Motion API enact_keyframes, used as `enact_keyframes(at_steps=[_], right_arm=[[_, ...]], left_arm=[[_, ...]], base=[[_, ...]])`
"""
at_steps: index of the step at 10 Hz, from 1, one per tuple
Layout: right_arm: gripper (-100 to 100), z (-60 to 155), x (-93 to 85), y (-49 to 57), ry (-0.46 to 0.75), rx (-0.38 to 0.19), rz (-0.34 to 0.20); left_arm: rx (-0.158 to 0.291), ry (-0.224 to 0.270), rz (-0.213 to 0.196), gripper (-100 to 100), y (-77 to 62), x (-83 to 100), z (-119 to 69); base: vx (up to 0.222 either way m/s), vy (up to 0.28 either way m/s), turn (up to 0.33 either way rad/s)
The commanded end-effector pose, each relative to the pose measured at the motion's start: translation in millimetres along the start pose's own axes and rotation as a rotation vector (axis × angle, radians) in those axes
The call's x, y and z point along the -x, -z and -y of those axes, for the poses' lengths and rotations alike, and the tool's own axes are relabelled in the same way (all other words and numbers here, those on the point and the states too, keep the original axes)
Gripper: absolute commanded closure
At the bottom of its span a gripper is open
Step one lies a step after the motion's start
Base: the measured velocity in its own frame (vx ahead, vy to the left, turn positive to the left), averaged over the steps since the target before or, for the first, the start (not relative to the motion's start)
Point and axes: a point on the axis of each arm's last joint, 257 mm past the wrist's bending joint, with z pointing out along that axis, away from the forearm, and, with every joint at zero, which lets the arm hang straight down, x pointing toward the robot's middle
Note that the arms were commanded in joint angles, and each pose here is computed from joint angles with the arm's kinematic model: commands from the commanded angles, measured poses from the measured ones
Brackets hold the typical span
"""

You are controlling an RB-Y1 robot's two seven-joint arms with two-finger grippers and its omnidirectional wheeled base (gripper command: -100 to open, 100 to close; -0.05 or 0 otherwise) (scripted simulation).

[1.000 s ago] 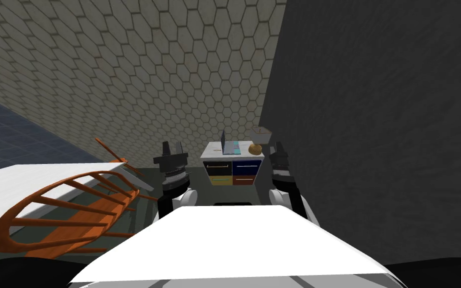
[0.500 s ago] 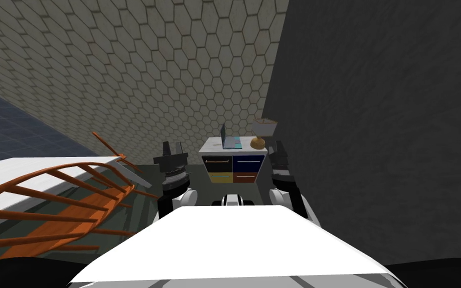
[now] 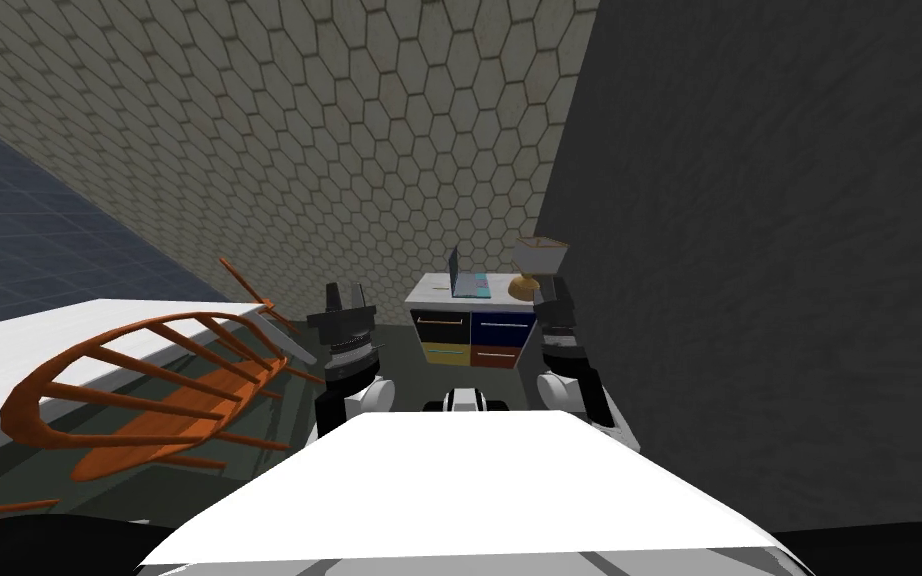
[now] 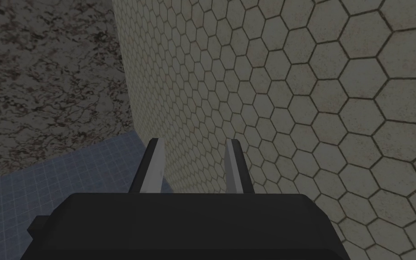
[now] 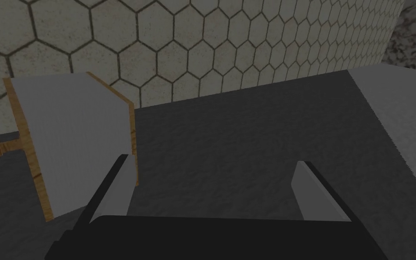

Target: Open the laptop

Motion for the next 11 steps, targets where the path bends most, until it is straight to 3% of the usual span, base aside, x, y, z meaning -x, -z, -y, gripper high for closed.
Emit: enact_keyframes(at_steps=[1, 11], right_arm=[[-100, -2.3, -0.1, -4.2, -0.064, 0.02, 0.002], [-100, -10.6, 3.3, -26.0, -0.396, 0.11, 0.042]], left_arm=[[0.0, 0.0, 0.0, 0, 0.0, 0.0, 0.0], [0.0, 0.0, 0.0, 0, 0.0, 0.0, 0.0]], base=[[0.004, 0.0, 0.064], [0.007, 0.0, 0.115]])
